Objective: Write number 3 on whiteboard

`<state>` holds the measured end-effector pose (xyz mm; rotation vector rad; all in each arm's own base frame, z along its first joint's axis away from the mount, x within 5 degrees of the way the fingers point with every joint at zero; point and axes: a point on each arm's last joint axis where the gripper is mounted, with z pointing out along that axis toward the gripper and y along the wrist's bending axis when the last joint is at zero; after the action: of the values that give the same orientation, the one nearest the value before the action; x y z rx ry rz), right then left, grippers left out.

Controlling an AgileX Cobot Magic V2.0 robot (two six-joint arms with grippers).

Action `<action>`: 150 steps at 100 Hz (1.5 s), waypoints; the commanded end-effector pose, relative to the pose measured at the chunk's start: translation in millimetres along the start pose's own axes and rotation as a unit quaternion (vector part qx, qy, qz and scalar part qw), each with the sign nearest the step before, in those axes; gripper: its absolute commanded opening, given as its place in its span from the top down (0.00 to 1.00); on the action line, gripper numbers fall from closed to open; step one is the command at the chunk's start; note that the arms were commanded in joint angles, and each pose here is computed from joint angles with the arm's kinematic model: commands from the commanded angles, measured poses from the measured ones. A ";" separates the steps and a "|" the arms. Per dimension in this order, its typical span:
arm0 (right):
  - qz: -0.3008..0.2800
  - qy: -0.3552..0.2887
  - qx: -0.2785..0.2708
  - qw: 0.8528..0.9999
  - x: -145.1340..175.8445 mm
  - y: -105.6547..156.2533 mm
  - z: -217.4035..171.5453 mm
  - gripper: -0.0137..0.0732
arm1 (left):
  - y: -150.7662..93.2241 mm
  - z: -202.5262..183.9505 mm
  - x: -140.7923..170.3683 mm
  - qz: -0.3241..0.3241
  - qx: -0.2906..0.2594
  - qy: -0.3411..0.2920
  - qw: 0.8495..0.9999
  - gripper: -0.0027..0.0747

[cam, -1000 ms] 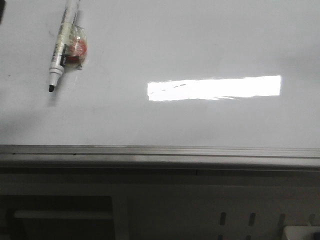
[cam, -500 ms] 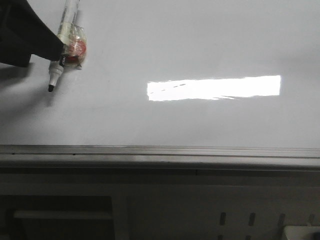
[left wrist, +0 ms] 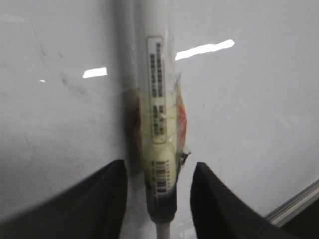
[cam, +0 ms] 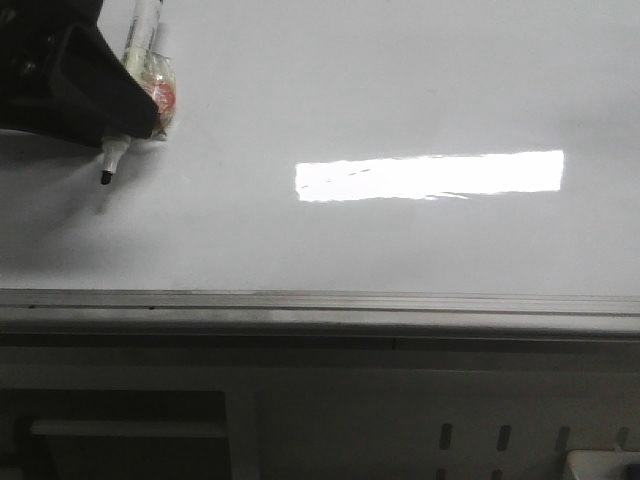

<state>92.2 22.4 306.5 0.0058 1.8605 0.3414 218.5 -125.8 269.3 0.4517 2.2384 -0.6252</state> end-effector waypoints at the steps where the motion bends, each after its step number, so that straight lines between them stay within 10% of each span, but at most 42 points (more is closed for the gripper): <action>1: -0.008 -0.051 -0.011 0.999 -19.4 4.7 -3.5 0.42 | 2.9 1.9 -8.0 0.007 -0.018 -0.022 1.000 0.83; 8: -0.025 -0.055 -0.024 0.998 -23.3 8.2 -5.6 0.42 | 2.6 2.0 -6.6 0.016 -0.016 -0.014 1.000 1.00; 39: -0.132 -0.080 -0.141 0.978 -58.5 41.2 -18.9 0.42 | -31.4 -28.5 -9.1 0.141 0.059 -0.012 0.988 0.99; 62: -0.255 -0.028 -0.294 0.921 -67.4 94.7 -7.8 0.42 | -81.5 -77.0 2.3 0.458 0.127 -0.064 0.877 0.99; 83: -0.331 -0.003 -0.395 0.857 -55.9 153.4 4.1 0.42 | -90.7 -87.3 16.0 0.569 0.130 -0.042 0.811 0.99; 150: -0.367 0.081 -0.416 0.828 -11.5 211.7 49.7 0.42 | -90.8 -87.5 18.3 0.570 0.137 -0.032 0.810 0.99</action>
<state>104.4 228.4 335.3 -1.4114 1.6844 0.5446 110.6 -146.5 318.1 1.7853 1.4440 -0.2652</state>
